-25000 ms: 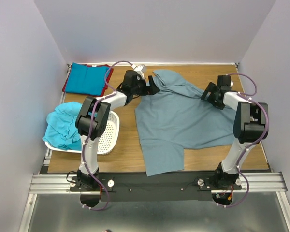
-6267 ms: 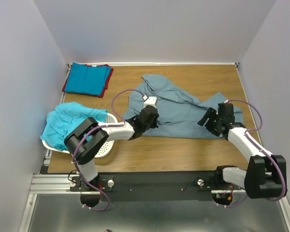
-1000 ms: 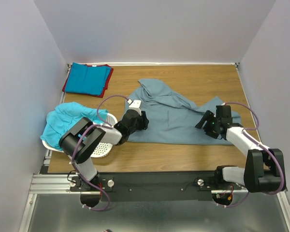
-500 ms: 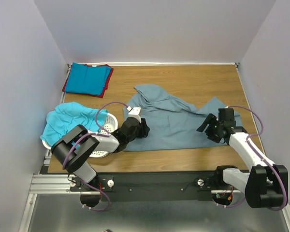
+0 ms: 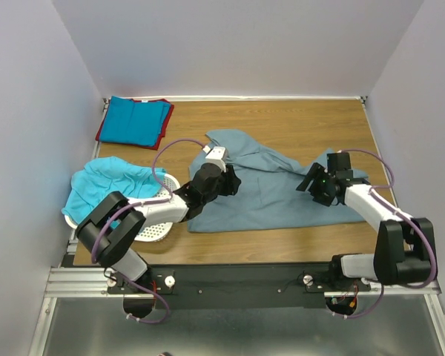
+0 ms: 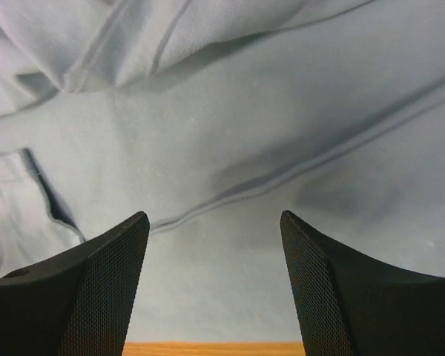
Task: Fold and stack the t-shirts
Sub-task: Fold the tshirt
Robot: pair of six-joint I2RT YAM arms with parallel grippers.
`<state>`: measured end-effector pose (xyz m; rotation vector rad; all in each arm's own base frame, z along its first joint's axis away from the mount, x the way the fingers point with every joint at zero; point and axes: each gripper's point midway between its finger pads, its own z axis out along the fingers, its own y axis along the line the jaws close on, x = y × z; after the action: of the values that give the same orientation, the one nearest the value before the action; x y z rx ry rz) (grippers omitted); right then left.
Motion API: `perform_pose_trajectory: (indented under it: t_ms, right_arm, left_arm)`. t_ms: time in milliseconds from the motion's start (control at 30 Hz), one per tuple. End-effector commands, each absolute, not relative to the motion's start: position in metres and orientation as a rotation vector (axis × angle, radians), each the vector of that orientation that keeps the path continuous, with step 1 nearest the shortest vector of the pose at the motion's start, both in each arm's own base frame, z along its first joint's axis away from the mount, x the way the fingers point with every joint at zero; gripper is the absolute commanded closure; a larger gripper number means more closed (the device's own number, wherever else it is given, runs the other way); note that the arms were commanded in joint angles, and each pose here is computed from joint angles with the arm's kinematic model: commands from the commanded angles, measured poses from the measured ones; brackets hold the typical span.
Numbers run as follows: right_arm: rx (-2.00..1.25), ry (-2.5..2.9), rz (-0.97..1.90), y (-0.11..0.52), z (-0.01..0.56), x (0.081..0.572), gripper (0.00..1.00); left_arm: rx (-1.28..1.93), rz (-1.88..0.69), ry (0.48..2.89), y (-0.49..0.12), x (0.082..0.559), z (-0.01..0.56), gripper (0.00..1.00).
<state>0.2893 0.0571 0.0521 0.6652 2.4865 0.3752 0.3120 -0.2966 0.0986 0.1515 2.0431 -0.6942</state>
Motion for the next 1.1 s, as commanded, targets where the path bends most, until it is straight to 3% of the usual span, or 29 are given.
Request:
perform_pose_trajectory:
  t_ms: [0,533,1067]
  right_arm:
    - [0.657,2.514,0.425,0.075,0.031,0.294,0.22]
    - [0.684,2.625,0.329,0.072,-0.011,0.253,0.21]
    - [0.764,2.628,0.385,0.075,0.001,0.215,0.21]
  left_arm:
    - [0.190,-0.730,2.088,-0.309,0.308,0.080,0.46]
    - [0.195,-0.664,2.235,-0.289,0.284,0.002,0.46]
    - [0.293,-0.639,2.251,-0.276,0.247,-0.011,0.46]
